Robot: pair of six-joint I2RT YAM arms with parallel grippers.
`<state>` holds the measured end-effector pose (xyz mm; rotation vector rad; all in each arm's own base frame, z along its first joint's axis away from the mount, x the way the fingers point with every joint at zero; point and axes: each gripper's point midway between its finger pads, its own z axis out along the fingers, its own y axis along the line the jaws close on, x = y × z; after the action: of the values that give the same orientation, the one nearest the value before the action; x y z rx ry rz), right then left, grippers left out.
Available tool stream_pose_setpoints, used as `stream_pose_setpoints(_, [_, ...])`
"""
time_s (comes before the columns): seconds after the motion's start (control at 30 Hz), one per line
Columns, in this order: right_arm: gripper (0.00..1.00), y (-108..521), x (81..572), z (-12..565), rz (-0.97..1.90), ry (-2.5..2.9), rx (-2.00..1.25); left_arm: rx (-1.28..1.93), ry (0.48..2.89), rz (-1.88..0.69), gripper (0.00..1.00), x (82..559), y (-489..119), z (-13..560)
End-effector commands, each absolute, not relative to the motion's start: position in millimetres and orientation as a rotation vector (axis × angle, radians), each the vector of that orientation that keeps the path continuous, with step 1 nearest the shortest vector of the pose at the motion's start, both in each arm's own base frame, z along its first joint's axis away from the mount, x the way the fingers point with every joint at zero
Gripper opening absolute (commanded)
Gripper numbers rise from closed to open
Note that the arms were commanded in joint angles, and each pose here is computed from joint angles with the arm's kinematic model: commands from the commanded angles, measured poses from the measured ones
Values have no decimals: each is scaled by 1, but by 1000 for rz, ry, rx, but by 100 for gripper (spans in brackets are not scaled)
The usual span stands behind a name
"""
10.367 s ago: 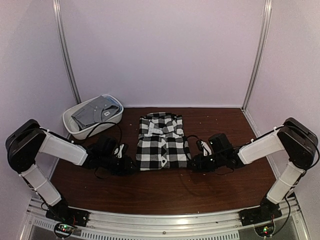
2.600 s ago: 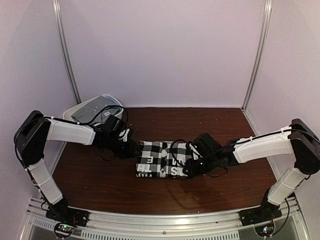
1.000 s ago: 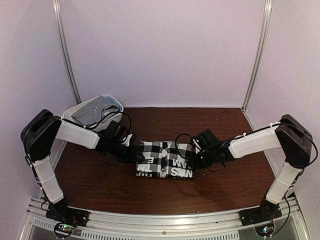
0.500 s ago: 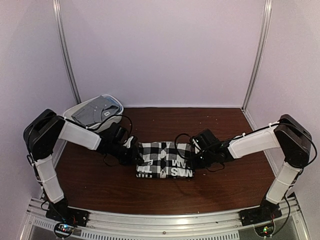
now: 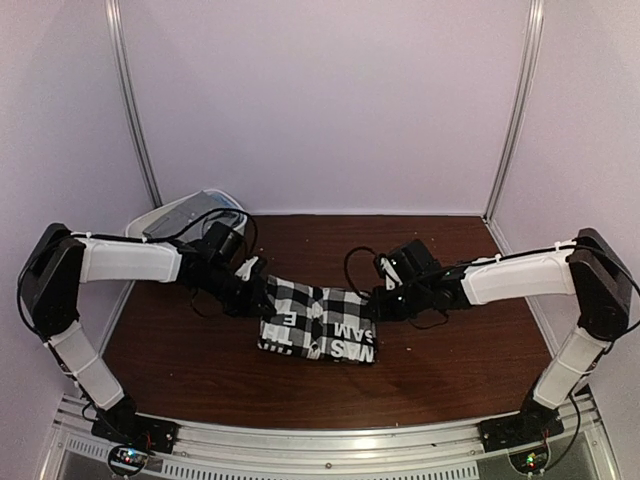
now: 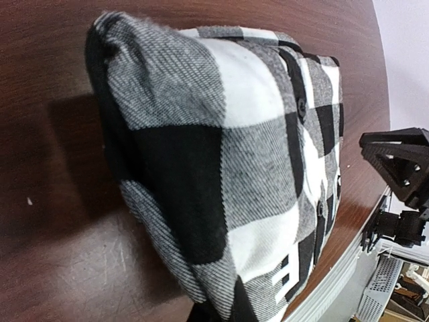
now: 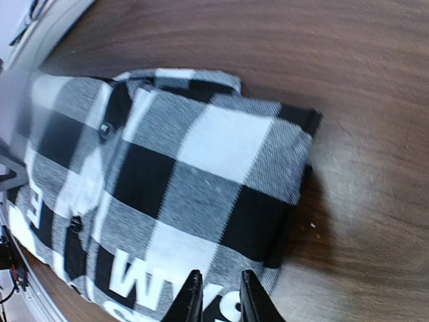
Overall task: Fold and stack the long sleeve shirts
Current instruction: Pick up the square-folded shirt from the center of the board, then turn over the square-folded shirt at the center of the board.
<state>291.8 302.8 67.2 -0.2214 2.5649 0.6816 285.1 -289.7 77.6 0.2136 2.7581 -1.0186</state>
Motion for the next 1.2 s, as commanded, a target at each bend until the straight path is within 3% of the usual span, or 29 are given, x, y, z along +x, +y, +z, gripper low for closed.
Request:
stream_pose_setpoints(0.0, [22, 340, 301, 112, 819, 2463, -282, 276, 2746, -969, 0, 287, -274, 102])
stream_pose_setpoints(0.57, [19, 450, 293, 78, 1063, 2504, -417, 346, 2599, -1000, 0, 315, -265, 197])
stream_pose_setpoints(0.77, [18, 502, 302, 93, 1262, 2427, -399, 372, 2513, -1058, 0, 331, -279, 233])
stream_pose_setpoints(1.17, [19, 557, 317, 98, 1487, 2341, -398, 370, 2426, -1223, 0, 344, -304, 252])
